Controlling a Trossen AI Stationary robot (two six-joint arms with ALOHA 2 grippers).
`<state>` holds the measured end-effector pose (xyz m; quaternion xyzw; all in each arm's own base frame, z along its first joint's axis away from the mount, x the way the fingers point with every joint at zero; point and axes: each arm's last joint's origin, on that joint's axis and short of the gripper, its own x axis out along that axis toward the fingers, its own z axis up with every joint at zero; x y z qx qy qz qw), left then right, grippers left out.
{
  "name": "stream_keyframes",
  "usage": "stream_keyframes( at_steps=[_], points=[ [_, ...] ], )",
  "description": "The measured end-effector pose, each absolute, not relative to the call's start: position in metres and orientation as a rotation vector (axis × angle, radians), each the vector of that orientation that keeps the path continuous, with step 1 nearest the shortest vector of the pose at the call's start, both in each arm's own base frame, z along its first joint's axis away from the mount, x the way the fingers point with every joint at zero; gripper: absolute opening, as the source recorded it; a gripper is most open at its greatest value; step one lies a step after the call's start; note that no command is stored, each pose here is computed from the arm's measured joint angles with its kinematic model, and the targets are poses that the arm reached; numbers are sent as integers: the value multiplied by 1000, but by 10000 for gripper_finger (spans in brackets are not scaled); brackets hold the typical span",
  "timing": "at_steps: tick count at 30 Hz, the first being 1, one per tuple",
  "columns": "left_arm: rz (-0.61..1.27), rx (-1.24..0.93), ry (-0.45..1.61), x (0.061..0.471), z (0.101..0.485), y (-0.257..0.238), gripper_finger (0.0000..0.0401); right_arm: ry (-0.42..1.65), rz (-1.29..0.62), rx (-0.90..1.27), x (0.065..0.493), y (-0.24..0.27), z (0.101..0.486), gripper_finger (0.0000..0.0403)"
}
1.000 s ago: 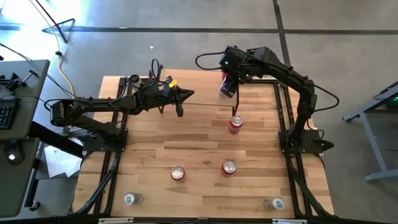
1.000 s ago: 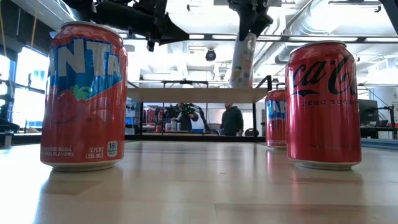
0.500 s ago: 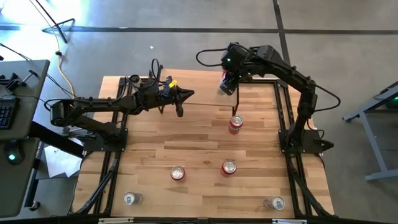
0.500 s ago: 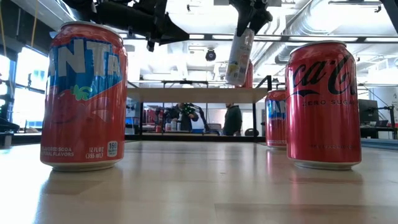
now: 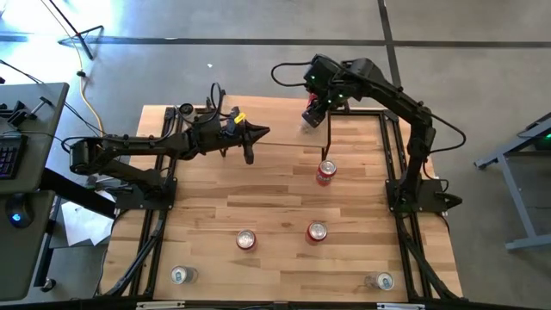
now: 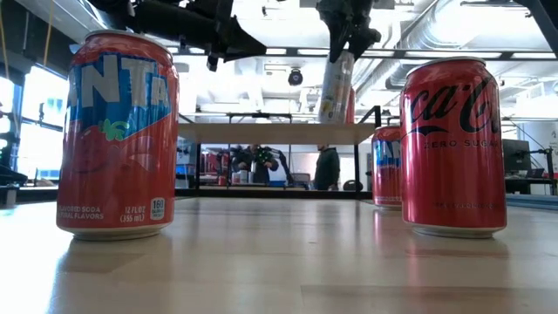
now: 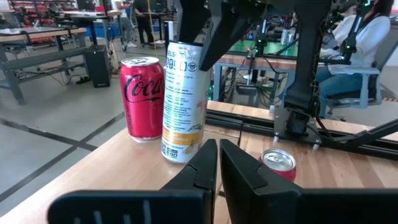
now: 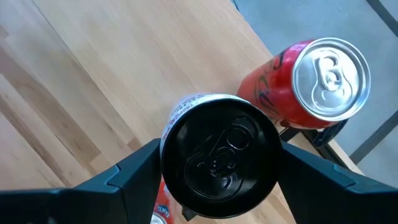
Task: Place canned beverage on shelf
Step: Put the right white and yellow soda can on the shelf
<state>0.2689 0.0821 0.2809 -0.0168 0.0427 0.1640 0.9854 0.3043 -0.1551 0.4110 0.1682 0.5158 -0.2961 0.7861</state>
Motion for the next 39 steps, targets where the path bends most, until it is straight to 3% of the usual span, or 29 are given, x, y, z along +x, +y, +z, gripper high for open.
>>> stream_keyframes(
  at_steps=[8,23,39],
  points=[
    [324,-34,86,269,281,80,34,1105,-620,341,305,-155,413,271],
    [308,-33,86,271,281,76,130,1117,-604,267,304,-155,417,271],
    [308,-36,90,271,280,76,134,1081,-617,290,306,-156,418,271]
  ],
)
